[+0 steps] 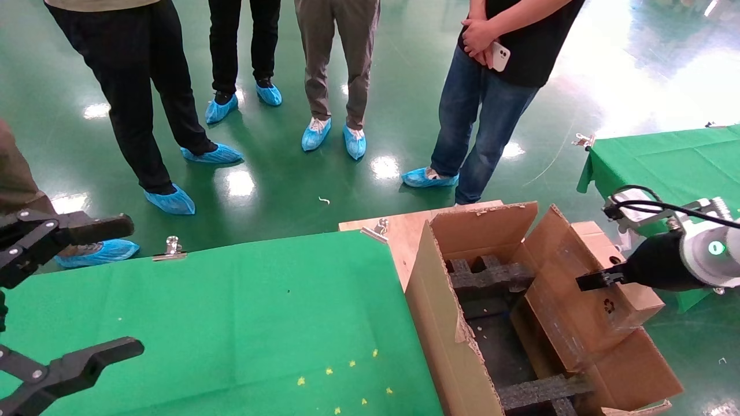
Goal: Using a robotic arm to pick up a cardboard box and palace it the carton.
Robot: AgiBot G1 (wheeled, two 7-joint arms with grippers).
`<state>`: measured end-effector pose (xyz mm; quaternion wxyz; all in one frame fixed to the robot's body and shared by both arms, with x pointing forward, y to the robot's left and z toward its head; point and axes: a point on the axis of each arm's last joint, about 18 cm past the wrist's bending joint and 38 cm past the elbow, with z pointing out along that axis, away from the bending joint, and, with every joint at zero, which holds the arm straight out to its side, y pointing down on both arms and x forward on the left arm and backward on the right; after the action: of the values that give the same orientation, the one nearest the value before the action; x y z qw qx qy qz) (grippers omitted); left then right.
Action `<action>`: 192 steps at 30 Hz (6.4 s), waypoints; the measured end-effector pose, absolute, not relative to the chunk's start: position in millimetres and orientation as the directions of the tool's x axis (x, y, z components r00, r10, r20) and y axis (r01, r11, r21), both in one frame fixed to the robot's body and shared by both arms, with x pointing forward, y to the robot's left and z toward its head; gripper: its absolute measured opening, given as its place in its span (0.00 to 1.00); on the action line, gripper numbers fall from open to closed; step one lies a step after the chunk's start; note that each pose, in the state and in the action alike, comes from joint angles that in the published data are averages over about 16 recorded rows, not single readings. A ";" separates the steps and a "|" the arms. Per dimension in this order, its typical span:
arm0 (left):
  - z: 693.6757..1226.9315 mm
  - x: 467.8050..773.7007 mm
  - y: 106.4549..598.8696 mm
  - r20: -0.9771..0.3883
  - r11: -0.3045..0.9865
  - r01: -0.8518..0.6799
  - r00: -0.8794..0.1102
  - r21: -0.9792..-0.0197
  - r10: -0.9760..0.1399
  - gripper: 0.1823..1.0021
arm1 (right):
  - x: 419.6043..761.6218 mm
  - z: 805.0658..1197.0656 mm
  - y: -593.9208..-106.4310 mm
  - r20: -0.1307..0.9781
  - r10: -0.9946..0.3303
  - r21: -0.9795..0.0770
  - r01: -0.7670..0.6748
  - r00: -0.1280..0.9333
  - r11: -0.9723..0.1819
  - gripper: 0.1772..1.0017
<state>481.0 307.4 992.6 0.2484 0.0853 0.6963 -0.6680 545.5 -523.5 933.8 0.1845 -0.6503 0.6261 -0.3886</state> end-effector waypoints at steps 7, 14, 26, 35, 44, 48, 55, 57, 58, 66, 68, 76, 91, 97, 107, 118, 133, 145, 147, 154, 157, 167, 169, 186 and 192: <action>992.6 481.0 307.4 -0.460 0.093 0.451 -0.862 -0.888 -0.213 1.00 | 554.4 924.9 -519.2 0.280 -0.953 -0.721 -0.680 -0.115 -0.130 0.16; 992.6 481.0 307.4 -0.460 0.093 0.451 -0.862 -0.888 -0.213 1.00 | 561.5 914.0 -515.7 0.283 -0.951 -0.718 -0.685 -0.127 -0.122 0.15; 992.6 481.0 307.4 -0.460 0.093 0.451 -0.862 -0.888 -0.213 1.00 | 573.2 887.6 -510.0 0.281 -0.952 -0.713 -0.691 -0.124 -0.120 0.15; 992.6 481.0 307.4 -0.460 0.093 0.451 -0.862 -0.888 -0.213 1.00 | 584.7 863.1 -506.5 0.276 -0.953 -0.708 -0.697 -0.124 -0.114 0.15; 992.6 481.0 307.4 -0.460 0.093 0.451 -0.862 -0.888 -0.213 1.00 | 596.5 838.8 -503.6 0.274 -0.955 -0.693 -0.712 -0.114 -0.114 0.15; 992.6 481.0 307.4 -0.460 0.093 0.451 -0.862 -0.888 -0.213 1.00 | 601.3 828.5 -502.8 0.276 -0.955 -0.684 -0.720 -0.106 -0.118 0.15; 992.6 481.0 307.4 -0.460 0.093 0.451 -0.862 -0.888 -0.213 1.00 | 608.9 811.1 -501.3 0.279 -0.956 -0.664 -0.737 -0.087 -0.127 0.15; 992.6 481.0 307.4 -0.460 0.093 0.451 -0.862 -0.888 -0.213 1.00 | 610.7 806.4 -500.9 0.280 -0.956 -0.658 -0.742 -0.082 -0.130 0.15; 992.6 481.0 307.4 -0.460 0.093 0.451 -0.862 -0.888 -0.213 1.00 | 611.5 804.1 -500.8 0.281 -0.957 -0.655 -0.744 -0.079 -0.131 0.15; 992.6 481.0 307.4 -0.460 0.093 0.451 -0.862 -0.888 -0.213 1.00 | 616.7 789.4 -500.1 0.283 -0.957 -0.633 -0.762 -0.062 -0.138 0.14; 992.6 481.0 307.4 -0.460 0.093 0.451 -0.862 -0.888 -0.213 1.00 | 617.6 786.9 -500.0 0.282 -0.957 -0.630 -0.764 -0.059 -0.139 0.14; 992.6 481.0 307.4 -0.460 0.093 0.450 -0.862 -0.888 -0.213 1.00 | 620.0 782.6 -499.6 0.281 -0.958 -0.625 -0.768 -0.053 -0.140 0.14; 992.6 481.0 307.4 -0.459 0.092 0.450 -0.862 -0.888 -0.214 1.00 | 619.7 785.0 -499.6 0.281 -0.958 -0.627 -0.767 -0.053 -0.141 0.26; 992.6 481.0 307.4 -0.459 0.092 0.450 -0.862 -0.888 -0.214 1.00 | 620.2 789.7 -499.5 0.282 -0.958 -0.632 -0.761 -0.053 -0.144 0.39; 992.6 481.0 307.5 -0.459 0.092 0.450 -0.862 -0.888 -0.214 1.00 | 622.8 805.9 -498.6 0.285 -0.957 -0.656 -0.739 -0.058 -0.150 0.64; 992.6 481.0 307.5 -0.459 0.092 0.450 -0.862 -0.888 -0.214 1.00 | 633.3 860.4 -486.8 0.266 -0.962 -0.747 -0.643 -0.058 -0.168 0.87; 992.6 481.0 307.5 -0.459 0.092 0.450 -0.862 -0.888 -0.214 1.00 | 620.8 973.0 -416.6 0.184 -0.967 -0.891 -0.386 0.177 -0.240 0.99; 992.6 481.1 307.5 -0.459 0.092 0.450 -0.862 -0.888 -0.214 1.00 | 573.4 1011.2 -375.2 0.062 -0.880 -0.914 -0.327 0.471 -0.239 1.00; 992.6 481.1 307.5 -0.459 0.092 0.450 -0.862 -0.888 -0.214 1.00 | 567.5 1014.3 -372.0 0.050 -0.864 -0.916 -0.321 0.501 -0.239 1.00; 992.6 481.1 307.6 -0.459 0.092 0.450 -0.862 -0.888 -0.214 1.00 | 559.6 1017.4 -366.9 0.035 -0.838 -0.919 -0.311 0.545 -0.241 1.00; 992.6 481.1 307.6 -0.459 0.092 0.450 -0.862 -0.888 -0.214 1.00 | 560.1 1015.8 -364.7 0.038 -0.831 -0.918 -0.308 0.555 -0.248 1.00; 992.6 481.1 307.6 -0.459 0.092 0.450 -0.862 -0.888 -0.214 1.00 | 556.1 1010.5 -346.1 0.069 -0.753 -0.919 -0.252 0.654 -0.303 1.00; 992.6 481.1 307.6 -0.459 0.092 0.450 -0.862 -0.888 -0.214 1.00 | 554.4 1009.4 -341.3 0.076 -0.729 -0.920 -0.234 0.680 -0.314 1.00; 992.6 481.1 307.6 -0.459 0.092 0.450 -0.862 -0.888 -0.214 1.00 | 533.7 1001.9 -309.4 0.161 -0.502 -0.937 -0.028 0.850 -0.349 1.00; 992.6 481.1 307.6 -0.459 0.092 0.450 -0.862 -0.888 -0.214 1.00 | 524.4 1000.0 -302.5 0.204 -0.421 -0.942 0.060 0.884 -0.332 1.00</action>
<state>481.1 307.6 992.6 0.2485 0.0847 0.6959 -0.6684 524.4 -302.5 1000.0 0.5667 -0.7880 0.1145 -0.2119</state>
